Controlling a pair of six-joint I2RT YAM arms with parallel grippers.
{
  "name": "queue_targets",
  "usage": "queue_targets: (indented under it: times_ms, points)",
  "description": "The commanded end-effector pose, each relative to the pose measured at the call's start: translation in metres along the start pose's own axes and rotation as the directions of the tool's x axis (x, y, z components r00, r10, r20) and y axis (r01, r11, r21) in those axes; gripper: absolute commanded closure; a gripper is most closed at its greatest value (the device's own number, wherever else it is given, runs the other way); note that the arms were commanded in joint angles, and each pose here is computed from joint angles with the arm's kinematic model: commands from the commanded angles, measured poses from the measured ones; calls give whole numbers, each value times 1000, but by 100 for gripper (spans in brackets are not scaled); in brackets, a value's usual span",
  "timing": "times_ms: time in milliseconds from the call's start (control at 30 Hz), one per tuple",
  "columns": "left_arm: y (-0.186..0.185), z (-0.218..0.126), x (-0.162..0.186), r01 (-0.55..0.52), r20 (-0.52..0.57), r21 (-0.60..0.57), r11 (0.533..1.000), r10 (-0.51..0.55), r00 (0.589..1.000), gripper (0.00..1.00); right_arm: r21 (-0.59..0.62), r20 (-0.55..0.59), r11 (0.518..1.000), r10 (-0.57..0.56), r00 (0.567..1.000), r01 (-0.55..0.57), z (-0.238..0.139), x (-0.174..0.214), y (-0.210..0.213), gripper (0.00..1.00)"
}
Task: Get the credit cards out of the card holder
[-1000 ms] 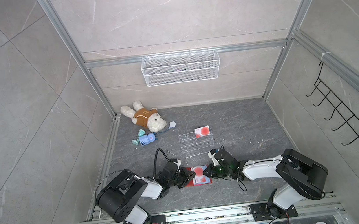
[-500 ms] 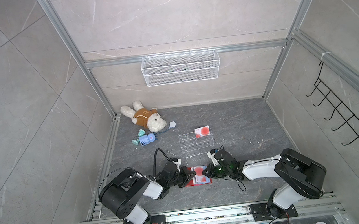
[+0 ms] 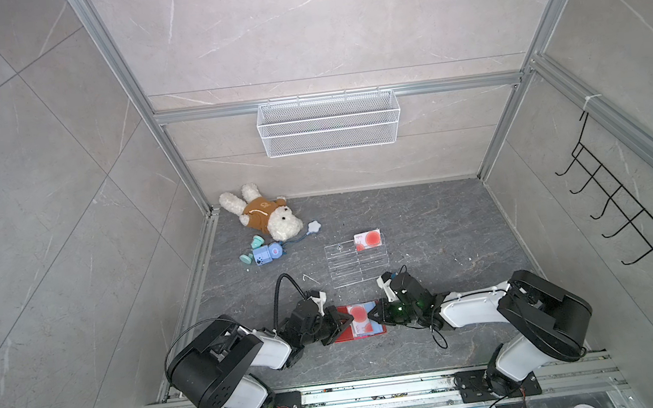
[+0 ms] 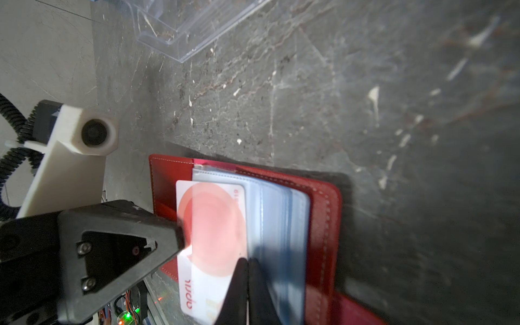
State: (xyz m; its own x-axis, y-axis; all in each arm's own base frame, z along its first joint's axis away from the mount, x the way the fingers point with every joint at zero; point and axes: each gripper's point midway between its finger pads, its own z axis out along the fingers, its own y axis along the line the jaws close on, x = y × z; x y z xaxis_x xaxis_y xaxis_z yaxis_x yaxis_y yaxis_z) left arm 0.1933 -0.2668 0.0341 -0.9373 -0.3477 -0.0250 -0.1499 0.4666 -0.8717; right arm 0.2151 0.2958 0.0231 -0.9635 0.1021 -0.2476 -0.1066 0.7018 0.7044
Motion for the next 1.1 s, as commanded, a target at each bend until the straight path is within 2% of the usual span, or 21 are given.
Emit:
queue_targets:
  times_ms: [0, 133, 300, 600, 800, 1067]
  points:
    - [2, 0, 0, -20, 2, -7, 1000, 20, 1000, 85, 90, -54, 995, 54, 997, -49, 3, 19, -30, 91]
    - [-2, 2, 0, -19, -4, 12, 1000, 19, 1000, 77, 91, -57, 995, 57, 997, -52, 4, 20, -31, 91]
    - [-3, 3, 2, -24, -11, 14, 1000, 25, 1000, 76, 89, -58, 995, 59, 997, -54, 4, 21, -32, 92]
    - [-6, 9, 3, -32, -28, 30, 999, 33, 999, 85, 87, -60, 995, 61, 996, -55, 5, 22, -33, 92]
    - [-6, 9, 5, -42, -39, 29, 999, 43, 998, 100, 91, -60, 994, 62, 996, -56, 5, 22, -34, 92]
    - [-6, -6, 2, -65, -17, 19, 998, 65, 998, 100, 113, -47, 992, 61, 997, -55, 0, 23, -39, 93]
